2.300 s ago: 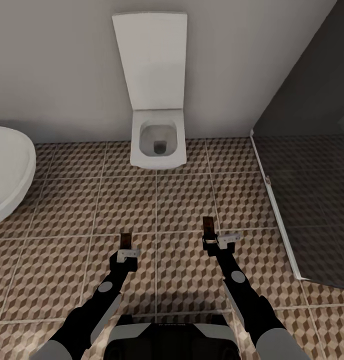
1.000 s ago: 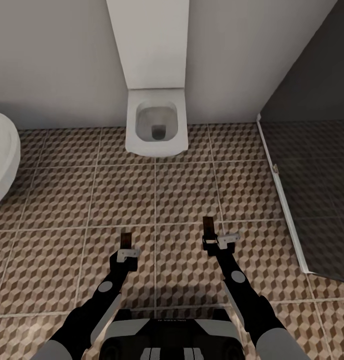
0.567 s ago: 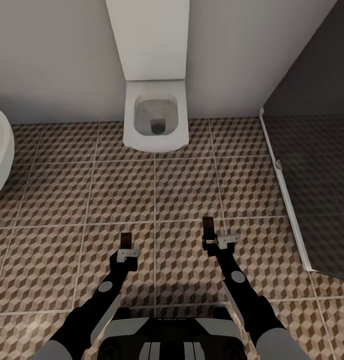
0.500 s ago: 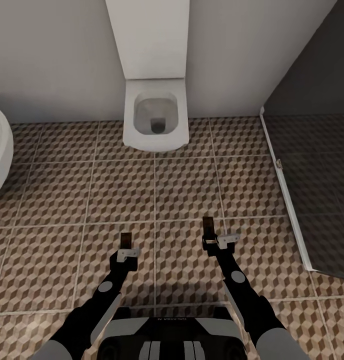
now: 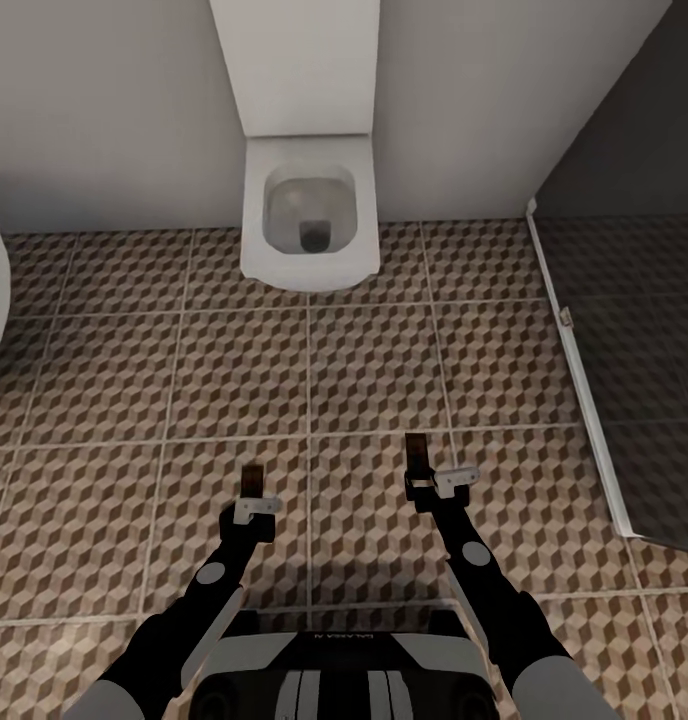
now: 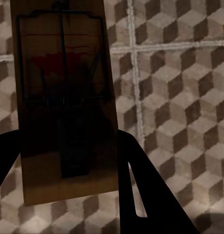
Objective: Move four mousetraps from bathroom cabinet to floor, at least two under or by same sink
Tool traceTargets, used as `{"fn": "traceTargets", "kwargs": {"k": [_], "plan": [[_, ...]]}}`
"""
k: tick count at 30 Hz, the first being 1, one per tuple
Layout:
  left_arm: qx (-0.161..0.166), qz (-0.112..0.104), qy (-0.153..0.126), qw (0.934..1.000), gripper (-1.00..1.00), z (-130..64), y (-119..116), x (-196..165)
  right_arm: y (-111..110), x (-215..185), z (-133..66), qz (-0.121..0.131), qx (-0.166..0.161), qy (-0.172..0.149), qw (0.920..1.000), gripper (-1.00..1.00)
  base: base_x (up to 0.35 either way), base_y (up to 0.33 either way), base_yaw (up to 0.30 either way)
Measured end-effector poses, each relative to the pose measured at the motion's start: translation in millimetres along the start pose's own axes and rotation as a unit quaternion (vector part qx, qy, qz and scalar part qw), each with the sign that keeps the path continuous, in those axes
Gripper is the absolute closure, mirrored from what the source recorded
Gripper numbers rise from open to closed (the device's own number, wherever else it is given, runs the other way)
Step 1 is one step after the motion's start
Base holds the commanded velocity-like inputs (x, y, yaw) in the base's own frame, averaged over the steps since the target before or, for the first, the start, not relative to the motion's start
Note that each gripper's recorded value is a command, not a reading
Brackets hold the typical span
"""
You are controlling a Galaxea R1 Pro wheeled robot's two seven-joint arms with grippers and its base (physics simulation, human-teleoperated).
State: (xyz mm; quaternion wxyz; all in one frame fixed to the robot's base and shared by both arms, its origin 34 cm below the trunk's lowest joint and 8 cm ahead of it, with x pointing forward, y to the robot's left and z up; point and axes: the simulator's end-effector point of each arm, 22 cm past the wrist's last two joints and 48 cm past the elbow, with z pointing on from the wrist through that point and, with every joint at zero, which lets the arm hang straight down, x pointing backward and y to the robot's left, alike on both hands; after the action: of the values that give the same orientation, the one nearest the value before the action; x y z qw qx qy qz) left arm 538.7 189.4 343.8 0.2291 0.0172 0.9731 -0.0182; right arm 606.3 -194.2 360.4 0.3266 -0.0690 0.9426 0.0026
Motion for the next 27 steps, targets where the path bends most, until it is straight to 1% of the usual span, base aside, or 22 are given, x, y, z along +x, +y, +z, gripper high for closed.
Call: {"fn": "traceTargets", "kwargs": {"k": [5,13,23,27], "plan": [[0.0,0.0,0.002,1.0,1.0,4.3,0,5,1,6,3.3,0.0,-0.001,0.002,1.0,1.0,0.0,0.0,0.0],[0.004,-0.002,-0.009,0.9999,1.0,3.9,-3,-6,-1,6,3.6,-0.002,-0.001,-0.002,1.0,1.0,0.0,0.0,0.0],[0.002,-0.002,-0.014,0.9999,1.0,3.9,-2,-8,0,5,3.7,-0.001,0.0,-0.003,1.0,1.0,0.0,0.0,0.0],[0.001,-0.003,-0.011,0.9999,1.0,4.0,-3,-5,-1,5,3.7,-0.002,0.0,-0.003,1.0,1.0,0.0,0.0,0.0]]}}
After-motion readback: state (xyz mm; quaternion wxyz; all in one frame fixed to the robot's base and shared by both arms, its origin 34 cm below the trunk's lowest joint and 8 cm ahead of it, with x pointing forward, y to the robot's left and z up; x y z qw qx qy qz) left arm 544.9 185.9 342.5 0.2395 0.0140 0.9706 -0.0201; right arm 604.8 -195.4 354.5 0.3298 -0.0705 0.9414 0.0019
